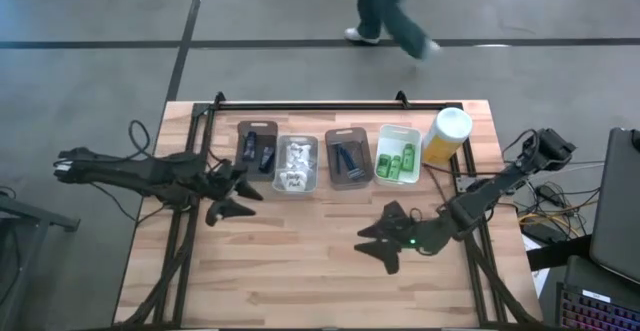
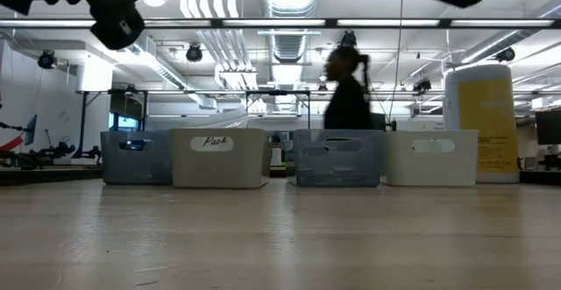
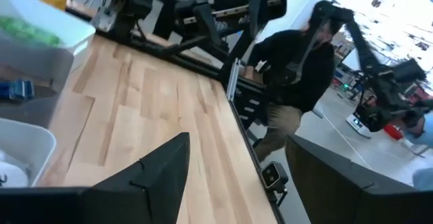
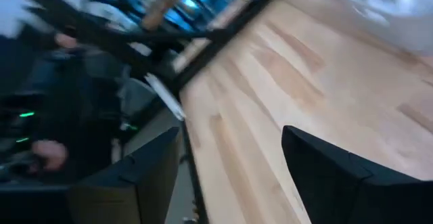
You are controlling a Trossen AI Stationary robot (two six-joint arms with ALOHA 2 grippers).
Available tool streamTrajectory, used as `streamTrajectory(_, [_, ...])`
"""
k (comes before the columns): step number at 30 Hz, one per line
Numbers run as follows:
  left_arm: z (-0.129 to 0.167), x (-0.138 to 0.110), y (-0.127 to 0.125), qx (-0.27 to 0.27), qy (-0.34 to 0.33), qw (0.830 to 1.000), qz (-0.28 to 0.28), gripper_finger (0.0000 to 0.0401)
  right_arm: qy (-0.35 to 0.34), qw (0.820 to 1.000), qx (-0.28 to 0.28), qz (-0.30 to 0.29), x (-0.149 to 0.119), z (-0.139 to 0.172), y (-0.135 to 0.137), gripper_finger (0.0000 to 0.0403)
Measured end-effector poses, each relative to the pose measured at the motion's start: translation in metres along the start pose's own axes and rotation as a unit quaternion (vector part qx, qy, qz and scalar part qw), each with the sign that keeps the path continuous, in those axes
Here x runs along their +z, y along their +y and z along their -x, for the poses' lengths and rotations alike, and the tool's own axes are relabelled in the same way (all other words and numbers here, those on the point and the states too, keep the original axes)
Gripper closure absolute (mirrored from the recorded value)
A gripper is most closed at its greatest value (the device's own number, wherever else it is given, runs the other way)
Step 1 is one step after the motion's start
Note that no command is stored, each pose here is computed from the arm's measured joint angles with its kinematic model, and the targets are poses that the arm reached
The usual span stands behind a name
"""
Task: Pick & Place Travel size toiletries
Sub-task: Return to Home Position
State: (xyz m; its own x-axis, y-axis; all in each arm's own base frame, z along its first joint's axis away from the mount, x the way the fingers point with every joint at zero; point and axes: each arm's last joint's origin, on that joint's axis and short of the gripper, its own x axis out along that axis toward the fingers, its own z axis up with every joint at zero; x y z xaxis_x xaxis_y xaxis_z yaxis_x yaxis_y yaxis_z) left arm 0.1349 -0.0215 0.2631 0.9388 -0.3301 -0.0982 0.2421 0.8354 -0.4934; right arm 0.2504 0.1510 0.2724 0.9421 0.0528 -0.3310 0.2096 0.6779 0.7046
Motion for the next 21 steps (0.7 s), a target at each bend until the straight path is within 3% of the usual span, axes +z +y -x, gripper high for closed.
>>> streamTrajectory(4, [0.013, -0.007, 0.001, -0.009, -0.023, 0.999, -0.028, 0.0153, -0.062, 0.993, 0.101, 0.013, 0.007, 0.003, -0.002, 0.0163])
streamTrajectory(9, [0.027, -0.007, 0.003, -0.006, -0.055, 0.997, -0.060, 0.0153, -0.186, 0.958, 0.214, 0.052, 0.011, 0.012, -0.015, 0.0172])
streamTrajectory(12, [0.034, -0.007, 0.006, -0.005, -0.065, 0.996, -0.066, 0.0153, -0.219, 0.948, 0.224, 0.064, 0.006, 0.014, -0.033, 0.0171])
streamTrajectory(16, [0.043, -0.005, 0.006, -0.020, -0.074, 0.994, -0.077, 0.0153, -0.224, 0.950, 0.210, 0.052, 0.003, 0.014, -0.054, 0.0161])
streamTrajectory(21, [0.050, -0.006, 0.012, 0.011, -0.079, 0.994, -0.069, 0.0153, -0.224, 0.951, 0.206, 0.052, 0.005, 0.016, -0.073, 0.0144])
